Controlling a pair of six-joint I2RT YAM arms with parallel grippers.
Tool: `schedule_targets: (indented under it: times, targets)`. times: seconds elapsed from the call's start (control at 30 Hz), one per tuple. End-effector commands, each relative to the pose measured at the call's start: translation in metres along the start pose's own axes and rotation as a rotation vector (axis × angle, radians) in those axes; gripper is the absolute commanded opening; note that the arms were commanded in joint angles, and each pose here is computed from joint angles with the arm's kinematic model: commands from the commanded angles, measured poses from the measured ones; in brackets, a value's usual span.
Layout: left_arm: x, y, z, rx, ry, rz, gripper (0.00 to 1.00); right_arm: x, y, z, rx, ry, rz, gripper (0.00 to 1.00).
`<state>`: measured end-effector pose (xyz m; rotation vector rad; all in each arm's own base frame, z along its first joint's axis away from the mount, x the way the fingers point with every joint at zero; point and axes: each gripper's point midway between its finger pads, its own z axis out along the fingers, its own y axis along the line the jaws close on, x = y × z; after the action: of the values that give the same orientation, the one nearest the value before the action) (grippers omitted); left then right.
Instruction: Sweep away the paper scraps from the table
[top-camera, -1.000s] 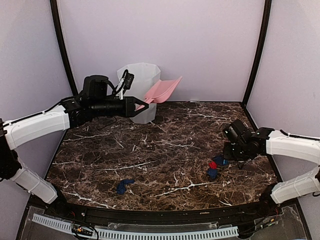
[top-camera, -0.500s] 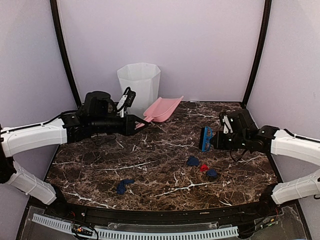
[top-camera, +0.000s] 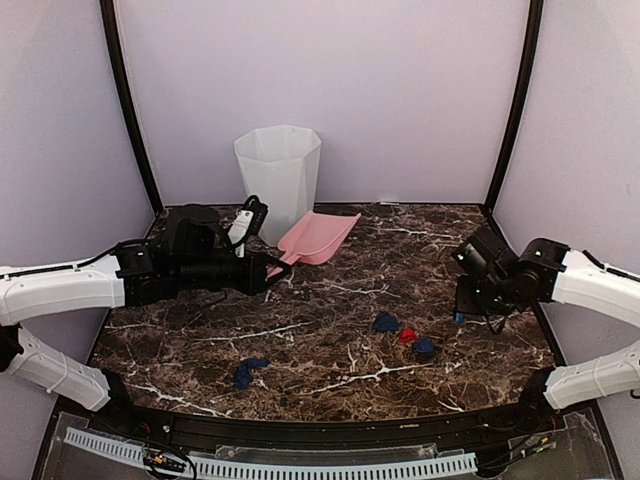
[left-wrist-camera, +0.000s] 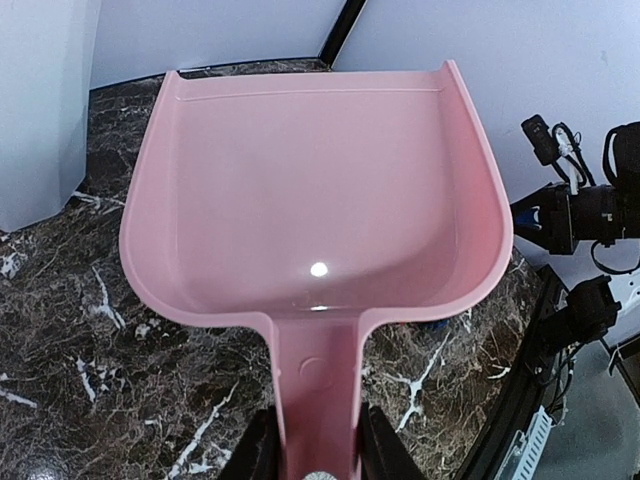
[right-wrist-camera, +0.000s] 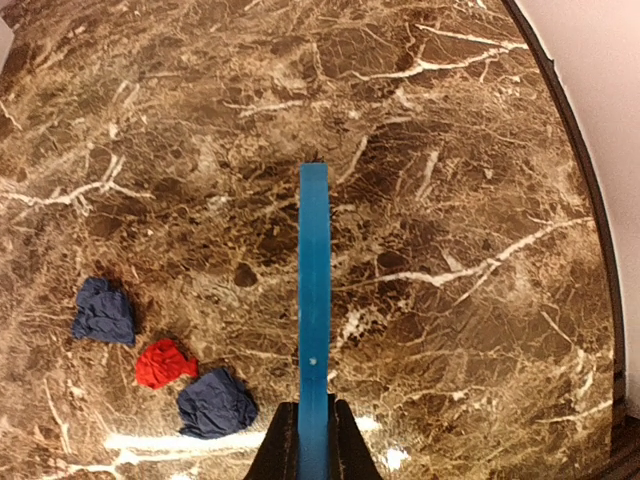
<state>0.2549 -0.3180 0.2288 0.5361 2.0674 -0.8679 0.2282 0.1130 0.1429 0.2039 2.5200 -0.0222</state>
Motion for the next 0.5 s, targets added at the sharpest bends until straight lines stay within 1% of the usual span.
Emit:
schedule_targets:
  times: [0.0,0.13,0.27,0.47]
  targets:
    - [0.010,0.001,-0.001,-0.025,0.004,0.007,0.00,0.012,-0.009,-0.008,0.110,0.041,-0.037,0.00]
    - [0.023,0.003,-0.001,-0.036,0.038,0.010,0.00,0.036,0.004,-0.002,0.100,0.129,-0.138,0.00]
    - [0.027,0.006,-0.001,-0.047,0.046,0.011,0.00,0.051,0.019,0.005,0.059,0.172,-0.199,0.00]
    - [0.033,0.009,-0.002,-0.060,0.056,0.010,0.00,0.051,0.073,0.003,-0.195,0.167,-0.239,0.00]
